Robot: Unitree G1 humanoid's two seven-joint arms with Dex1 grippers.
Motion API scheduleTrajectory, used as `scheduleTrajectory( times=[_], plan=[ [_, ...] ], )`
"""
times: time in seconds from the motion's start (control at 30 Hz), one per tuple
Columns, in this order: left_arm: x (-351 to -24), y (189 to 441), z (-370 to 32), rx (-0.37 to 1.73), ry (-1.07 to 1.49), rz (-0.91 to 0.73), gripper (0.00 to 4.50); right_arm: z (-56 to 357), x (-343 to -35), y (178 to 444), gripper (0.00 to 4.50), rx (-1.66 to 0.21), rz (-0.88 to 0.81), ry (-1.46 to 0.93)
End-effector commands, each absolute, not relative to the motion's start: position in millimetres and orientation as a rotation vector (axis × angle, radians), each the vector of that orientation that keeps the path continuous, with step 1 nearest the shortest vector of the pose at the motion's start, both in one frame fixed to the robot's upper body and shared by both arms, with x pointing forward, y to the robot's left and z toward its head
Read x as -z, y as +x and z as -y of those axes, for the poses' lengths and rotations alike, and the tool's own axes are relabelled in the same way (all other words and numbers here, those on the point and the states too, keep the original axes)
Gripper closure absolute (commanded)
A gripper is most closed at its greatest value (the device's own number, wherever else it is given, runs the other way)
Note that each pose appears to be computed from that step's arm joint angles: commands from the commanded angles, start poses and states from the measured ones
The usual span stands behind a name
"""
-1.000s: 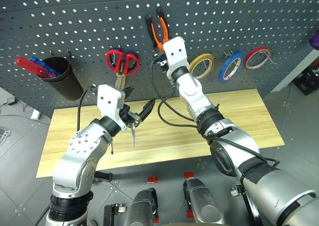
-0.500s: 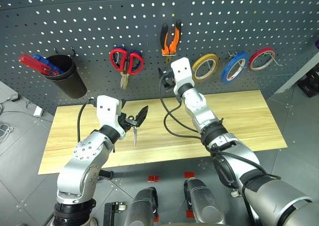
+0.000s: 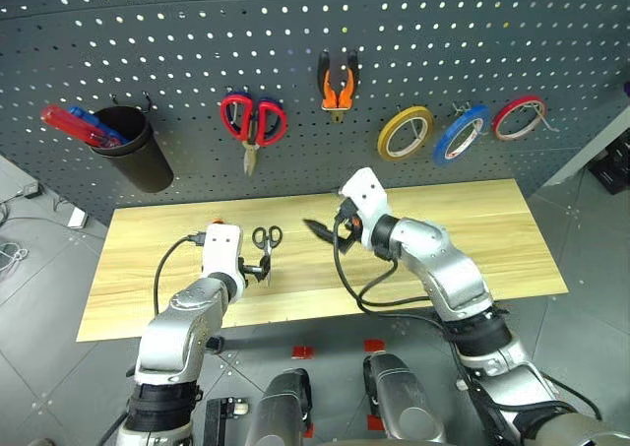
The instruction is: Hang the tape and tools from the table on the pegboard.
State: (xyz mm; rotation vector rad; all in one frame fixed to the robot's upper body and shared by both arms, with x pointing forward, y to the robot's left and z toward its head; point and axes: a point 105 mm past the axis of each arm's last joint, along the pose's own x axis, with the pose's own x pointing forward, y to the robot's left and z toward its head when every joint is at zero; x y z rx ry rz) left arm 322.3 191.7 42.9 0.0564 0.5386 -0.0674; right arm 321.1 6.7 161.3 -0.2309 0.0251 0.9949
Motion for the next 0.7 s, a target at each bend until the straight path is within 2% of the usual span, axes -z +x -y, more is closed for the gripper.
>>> scheduleTrajectory(
  times=[0.03,0.27,0.47,0.57,0.7],
  plan=[
    [-40,336,-191,0.036,0.064,-0.543,0.0,-15,-165,297,0.04,-1.09,-0.028,-0.228],
    [-18,361,-184,0.002,0.101,-0.637,0.0,-15,-162,298,0.04,-1.084,-0.066,-0.226],
    [4,363,-177,0.002,0.082,-0.716,0.0,-12,-162,298,0.04,-1.097,-0.11,-0.199],
    [17,357,-181,0.006,0.142,-0.768,0.56,-10,-163,299,0.0,-1.078,-0.183,-0.07],
    [27,353,-187,-0.012,0.118,-0.799,1.73,-5,-165,302,0.0,-1.061,-0.215,-0.05]
  ],
)
